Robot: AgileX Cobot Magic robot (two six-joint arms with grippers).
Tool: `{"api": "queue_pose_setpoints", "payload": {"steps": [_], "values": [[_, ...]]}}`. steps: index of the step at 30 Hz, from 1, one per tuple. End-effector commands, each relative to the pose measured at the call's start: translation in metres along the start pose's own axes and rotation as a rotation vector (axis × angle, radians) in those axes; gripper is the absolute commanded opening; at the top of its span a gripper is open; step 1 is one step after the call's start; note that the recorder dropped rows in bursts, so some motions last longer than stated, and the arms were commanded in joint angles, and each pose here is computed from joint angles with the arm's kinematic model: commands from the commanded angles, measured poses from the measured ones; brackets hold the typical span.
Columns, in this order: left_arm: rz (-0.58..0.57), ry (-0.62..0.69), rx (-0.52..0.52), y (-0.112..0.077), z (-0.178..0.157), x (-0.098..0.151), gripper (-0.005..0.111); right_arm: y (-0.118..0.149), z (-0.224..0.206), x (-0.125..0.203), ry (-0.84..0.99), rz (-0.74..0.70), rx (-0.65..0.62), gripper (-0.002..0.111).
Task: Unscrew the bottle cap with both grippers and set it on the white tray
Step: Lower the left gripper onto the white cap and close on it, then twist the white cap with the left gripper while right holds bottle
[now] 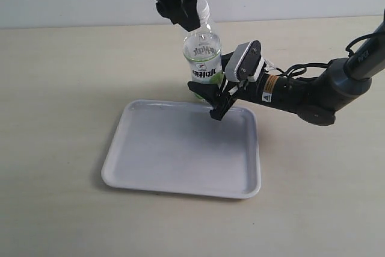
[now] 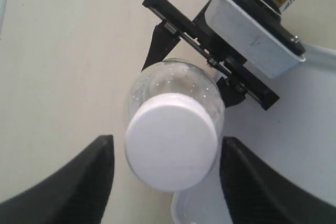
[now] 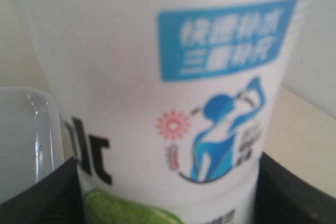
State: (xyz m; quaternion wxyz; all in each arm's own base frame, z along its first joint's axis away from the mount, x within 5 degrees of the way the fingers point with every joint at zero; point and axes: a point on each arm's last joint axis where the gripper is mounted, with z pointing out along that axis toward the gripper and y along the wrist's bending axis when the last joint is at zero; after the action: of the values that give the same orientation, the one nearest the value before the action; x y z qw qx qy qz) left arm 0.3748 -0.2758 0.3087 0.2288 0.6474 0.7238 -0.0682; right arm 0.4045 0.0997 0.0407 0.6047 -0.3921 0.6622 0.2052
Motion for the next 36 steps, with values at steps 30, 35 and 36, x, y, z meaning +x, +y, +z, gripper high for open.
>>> {"api": "queue_pose_setpoints", "payload": {"steps": [30,35,36], "values": [[-0.065,-0.069,0.037,-0.0027,0.0026,-0.0069,0.004,0.0002,-0.0001,0.0041,0.05,-0.016,-0.001,0.0],[-0.128,-0.081,0.024,-0.0012,0.0026,-0.008,0.0,0.0002,-0.0001,0.0041,0.05,-0.016,-0.001,0.0],[-0.158,-0.084,0.022,-0.0009,0.0026,-0.0083,0.0,0.0002,-0.0001,0.0041,0.05,-0.016,-0.001,0.0]]}}
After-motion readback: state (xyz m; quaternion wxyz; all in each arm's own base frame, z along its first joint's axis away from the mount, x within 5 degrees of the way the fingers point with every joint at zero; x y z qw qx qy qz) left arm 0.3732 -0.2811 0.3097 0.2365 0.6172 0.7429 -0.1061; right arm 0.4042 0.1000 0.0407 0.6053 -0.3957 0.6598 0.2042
